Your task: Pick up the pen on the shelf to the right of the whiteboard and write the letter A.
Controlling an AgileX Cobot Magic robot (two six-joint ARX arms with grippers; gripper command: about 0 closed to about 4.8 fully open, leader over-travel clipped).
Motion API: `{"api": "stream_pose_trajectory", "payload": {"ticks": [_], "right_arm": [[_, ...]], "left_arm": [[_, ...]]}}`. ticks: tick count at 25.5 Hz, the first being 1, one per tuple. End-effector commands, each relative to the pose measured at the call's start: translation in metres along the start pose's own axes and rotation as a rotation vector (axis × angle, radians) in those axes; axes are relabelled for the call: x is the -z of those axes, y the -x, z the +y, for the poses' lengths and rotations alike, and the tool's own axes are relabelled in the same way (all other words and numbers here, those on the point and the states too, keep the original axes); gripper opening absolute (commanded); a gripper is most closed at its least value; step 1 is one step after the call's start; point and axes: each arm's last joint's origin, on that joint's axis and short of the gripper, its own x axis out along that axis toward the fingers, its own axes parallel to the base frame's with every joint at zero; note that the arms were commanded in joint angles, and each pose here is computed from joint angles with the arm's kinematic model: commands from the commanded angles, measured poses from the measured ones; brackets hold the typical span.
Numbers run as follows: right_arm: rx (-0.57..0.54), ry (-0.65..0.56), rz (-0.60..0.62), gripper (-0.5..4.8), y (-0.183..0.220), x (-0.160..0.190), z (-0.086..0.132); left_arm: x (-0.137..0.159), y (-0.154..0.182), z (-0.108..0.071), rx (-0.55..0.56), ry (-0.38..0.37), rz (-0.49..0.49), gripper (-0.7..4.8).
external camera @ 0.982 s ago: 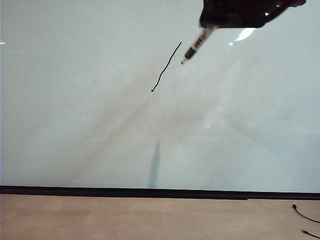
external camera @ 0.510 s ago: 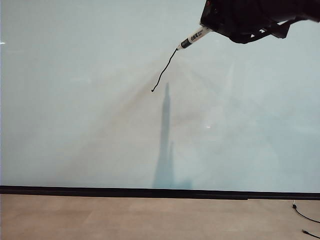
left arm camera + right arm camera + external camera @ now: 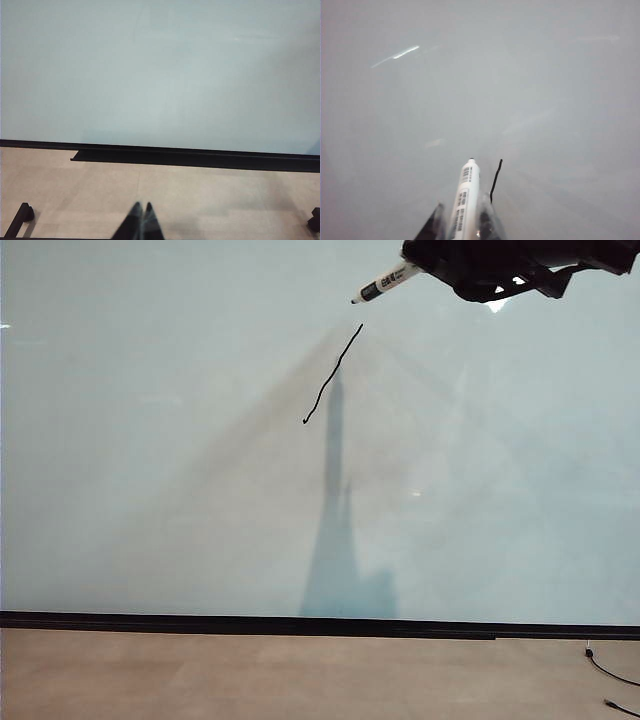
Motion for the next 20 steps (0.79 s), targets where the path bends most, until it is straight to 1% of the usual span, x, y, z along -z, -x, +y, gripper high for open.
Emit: {"api": "stream_pose_trajectory", "payload": {"ticks": [1,4,15,20], "right_arm": [[0.010,-0.001,-0.003,-0.05,-0.004,-0.002,-0.003],[0.010,0.007,0.000,-0.05,-0.009,-0.001,-0.007],[0.023,0.016,0.022,-0.05,-0.020,0.007,-0.007],[0.082,0.024,0.034,-0.05,-0.019,0.009,-0.009]], "left_arm": [[-0.002,0.000,0.000,0.004,-0.005,-0.011,-0.04],[-0.002,0.000,0.000,0.003,-0.005,-0.010,-0.05],[-0.002,0.000,0.000,0.003,-0.005,-0.010,-0.04],[-0.002,0.000,0.000,0.003,-0.005,-0.011,-0.05]]}}
